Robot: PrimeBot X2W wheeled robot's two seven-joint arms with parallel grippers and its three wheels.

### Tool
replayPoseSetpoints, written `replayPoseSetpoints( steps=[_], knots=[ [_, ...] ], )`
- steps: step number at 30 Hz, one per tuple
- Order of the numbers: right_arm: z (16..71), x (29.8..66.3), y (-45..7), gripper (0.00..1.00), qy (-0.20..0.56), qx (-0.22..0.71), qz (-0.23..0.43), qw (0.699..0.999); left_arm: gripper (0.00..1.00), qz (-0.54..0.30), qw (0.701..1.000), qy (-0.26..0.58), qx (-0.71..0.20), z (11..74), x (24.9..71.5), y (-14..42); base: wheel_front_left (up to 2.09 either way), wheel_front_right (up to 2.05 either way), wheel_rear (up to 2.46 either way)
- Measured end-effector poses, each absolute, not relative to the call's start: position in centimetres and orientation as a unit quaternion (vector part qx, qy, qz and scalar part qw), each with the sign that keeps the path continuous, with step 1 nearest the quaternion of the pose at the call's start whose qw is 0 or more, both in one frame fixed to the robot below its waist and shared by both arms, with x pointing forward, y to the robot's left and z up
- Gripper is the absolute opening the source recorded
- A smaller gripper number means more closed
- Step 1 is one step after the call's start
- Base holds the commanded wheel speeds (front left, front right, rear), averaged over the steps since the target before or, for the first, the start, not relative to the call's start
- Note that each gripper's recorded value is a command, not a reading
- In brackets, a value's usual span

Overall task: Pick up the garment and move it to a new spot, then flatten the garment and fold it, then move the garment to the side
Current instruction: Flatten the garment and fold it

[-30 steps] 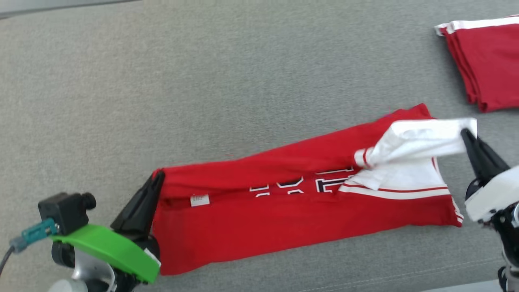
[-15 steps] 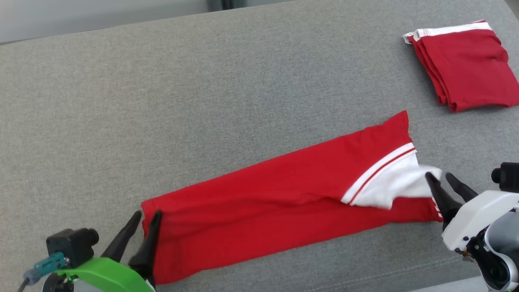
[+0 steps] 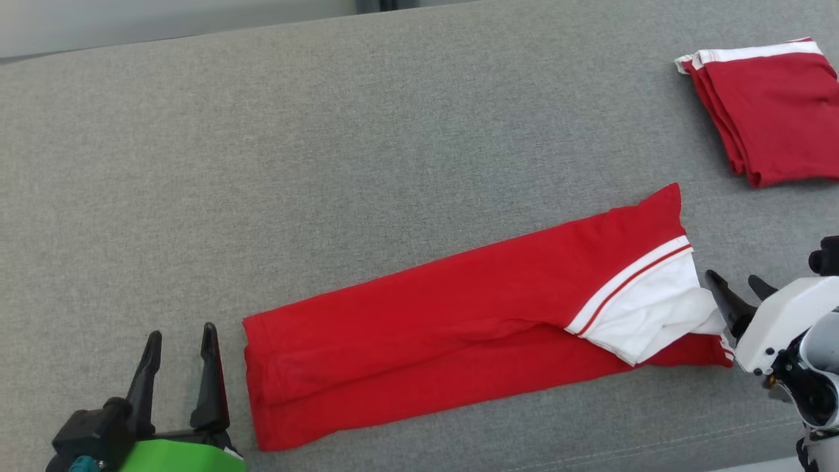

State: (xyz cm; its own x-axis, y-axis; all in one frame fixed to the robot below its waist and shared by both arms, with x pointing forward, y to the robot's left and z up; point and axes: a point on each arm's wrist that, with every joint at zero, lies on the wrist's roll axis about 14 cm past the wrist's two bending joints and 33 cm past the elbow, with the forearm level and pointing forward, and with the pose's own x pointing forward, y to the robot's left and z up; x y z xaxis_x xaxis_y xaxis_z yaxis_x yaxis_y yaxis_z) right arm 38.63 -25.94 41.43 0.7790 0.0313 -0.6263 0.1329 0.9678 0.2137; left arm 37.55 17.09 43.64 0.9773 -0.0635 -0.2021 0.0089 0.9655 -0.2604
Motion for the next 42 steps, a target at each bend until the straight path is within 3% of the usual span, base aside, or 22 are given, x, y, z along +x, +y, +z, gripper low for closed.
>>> replayPoseSetpoints(
  steps=[10, 11, 12, 17, 21, 29, 35, 42],
  knots=[
    [36.5, 39.8, -22.9, 1.00, 0.416, 0.117, 0.004, 0.902, 1.00, 0.025, 0.991, 0.048, -0.122, 45.0, 38.2, 18.8, 0.00, 0.00, 0.00],
    [36.3, 39.9, -22.5, 0.33, 0.422, 0.112, 0.011, 0.899, 1.00, 0.028, 0.991, 0.048, -0.124, 44.9, 38.1, 18.9, 0.00, 0.00, 0.00],
    [36.2, 40.0, -22.2, 0.00, 0.424, 0.113, 0.017, 0.898, 1.00, 0.029, 0.991, 0.048, -0.124, 44.8, 37.9, 19.0, 0.00, 0.00, 0.00],
    [36.8, 41.2, -21.5, 0.00, 0.401, 0.142, 0.025, 0.905, 1.00, 0.034, 0.990, 0.048, -0.125, 44.5, 37.0, 19.6, 0.00, 0.00, 0.00],
    [38.4, 42.0, -23.7, 0.00, 0.374, 0.144, 0.006, 0.916, 1.00, 0.042, 0.990, 0.049, -0.122, 44.4, 36.5, 20.2, 0.00, 0.00, 0.00],
    [48.7, 44.9, -28.7, 0.00, 0.242, 0.111, -0.002, 0.964, 1.00, 0.058, 0.988, 0.036, -0.139, 45.2, 35.5, 20.8, 0.00, 0.00, 0.00],
    [51.7, 43.5, -22.8, 0.00, 0.238, 0.086, 0.099, 0.962, 1.00, 0.062, 0.986, 0.035, -0.149, 45.3, 34.9, 20.7, 0.00, 0.00, 0.00],
    [49.4, 40.1, -11.5, 0.00, 0.280, 0.107, 0.235, 0.925, 1.00, 0.042, 0.986, 0.046, -0.155, 44.8, 35.1, 19.1, 0.00, 0.00, 0.00]
  ],
)
